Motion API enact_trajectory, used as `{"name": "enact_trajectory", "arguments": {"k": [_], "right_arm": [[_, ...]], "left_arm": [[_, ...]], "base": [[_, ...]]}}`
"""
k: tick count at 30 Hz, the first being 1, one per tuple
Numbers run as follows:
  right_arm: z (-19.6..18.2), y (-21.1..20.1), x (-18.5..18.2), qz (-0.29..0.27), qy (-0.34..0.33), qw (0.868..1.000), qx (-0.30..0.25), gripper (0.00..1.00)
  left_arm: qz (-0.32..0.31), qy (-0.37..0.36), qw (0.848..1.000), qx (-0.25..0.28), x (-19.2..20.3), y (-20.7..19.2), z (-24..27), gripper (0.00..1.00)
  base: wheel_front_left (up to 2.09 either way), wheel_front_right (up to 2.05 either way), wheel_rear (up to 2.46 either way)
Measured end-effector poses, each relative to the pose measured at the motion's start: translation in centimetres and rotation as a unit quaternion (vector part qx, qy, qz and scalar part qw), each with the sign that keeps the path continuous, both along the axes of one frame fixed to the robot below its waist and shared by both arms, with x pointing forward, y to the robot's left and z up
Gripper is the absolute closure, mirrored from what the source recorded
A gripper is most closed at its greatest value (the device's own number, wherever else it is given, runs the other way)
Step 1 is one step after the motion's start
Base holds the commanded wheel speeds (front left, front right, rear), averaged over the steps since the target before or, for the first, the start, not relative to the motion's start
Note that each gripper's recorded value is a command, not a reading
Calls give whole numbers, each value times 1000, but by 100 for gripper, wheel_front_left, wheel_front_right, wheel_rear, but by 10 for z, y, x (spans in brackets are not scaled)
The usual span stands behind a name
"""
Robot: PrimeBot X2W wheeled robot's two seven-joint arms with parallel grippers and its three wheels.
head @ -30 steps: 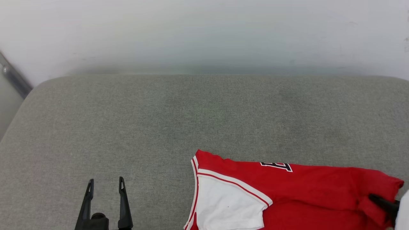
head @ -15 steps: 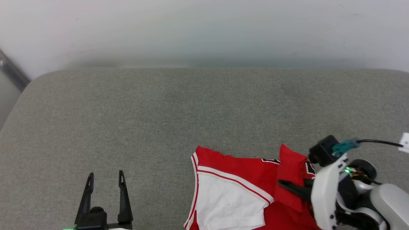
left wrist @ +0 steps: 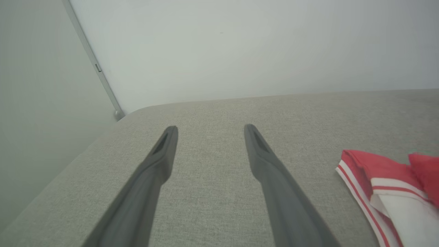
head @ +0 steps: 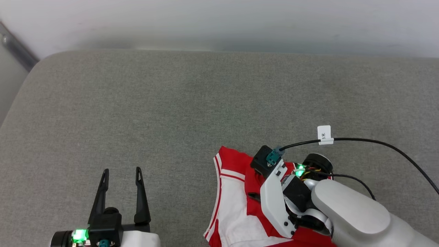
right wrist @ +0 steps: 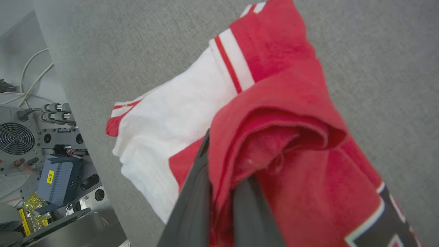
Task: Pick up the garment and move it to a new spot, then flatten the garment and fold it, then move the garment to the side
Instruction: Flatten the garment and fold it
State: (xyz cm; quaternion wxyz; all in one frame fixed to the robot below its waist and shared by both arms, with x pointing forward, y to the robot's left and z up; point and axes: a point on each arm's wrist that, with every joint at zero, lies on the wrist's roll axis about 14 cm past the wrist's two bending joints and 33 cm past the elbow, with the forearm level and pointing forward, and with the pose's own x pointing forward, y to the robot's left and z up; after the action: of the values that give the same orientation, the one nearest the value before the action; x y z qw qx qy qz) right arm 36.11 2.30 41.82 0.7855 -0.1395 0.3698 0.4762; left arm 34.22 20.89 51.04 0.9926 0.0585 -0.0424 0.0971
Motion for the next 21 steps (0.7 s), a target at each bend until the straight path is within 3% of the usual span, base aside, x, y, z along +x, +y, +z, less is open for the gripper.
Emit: {"name": "enact_trajectory", "arguments": {"k": [5,9,10,11,12,15,19,21], "right_arm": [[-35,-2,-3,-1,29,999,-29,100],[-40,-2,1,2,17,999,-30,100],[-39,-2,1,0,15,1000,-24,75],[-37,-2,2,-1,6,1000,-17,19],[-32,-2,5,-5,-4,1000,-6,0],[-4,-2,26,-26,-59,997,41,0],[57,-19,59,-55,-178,976,110,0],[86,-35,75,-79,-235,959,135,0]], "left_arm": [[6,7,1000,-1,4,1,-5,0],[7,12,1000,-3,5,1,-8,0],[6,12,1000,-4,6,0,-8,0],[6,12,1000,-4,6,0,-9,0],[5,12,1000,-4,6,0,-9,0],[0,7,1000,-4,5,-3,-6,0],[-7,-4,1000,-4,2,-7,1,0],[-11,-10,1000,-4,2,-9,5,0]], "base": [[0,0,0],[0,0,0],[0,0,0],[0,0,0],[0,0,0],[0,0,0],[0,0,0],[0,0,0]]}}
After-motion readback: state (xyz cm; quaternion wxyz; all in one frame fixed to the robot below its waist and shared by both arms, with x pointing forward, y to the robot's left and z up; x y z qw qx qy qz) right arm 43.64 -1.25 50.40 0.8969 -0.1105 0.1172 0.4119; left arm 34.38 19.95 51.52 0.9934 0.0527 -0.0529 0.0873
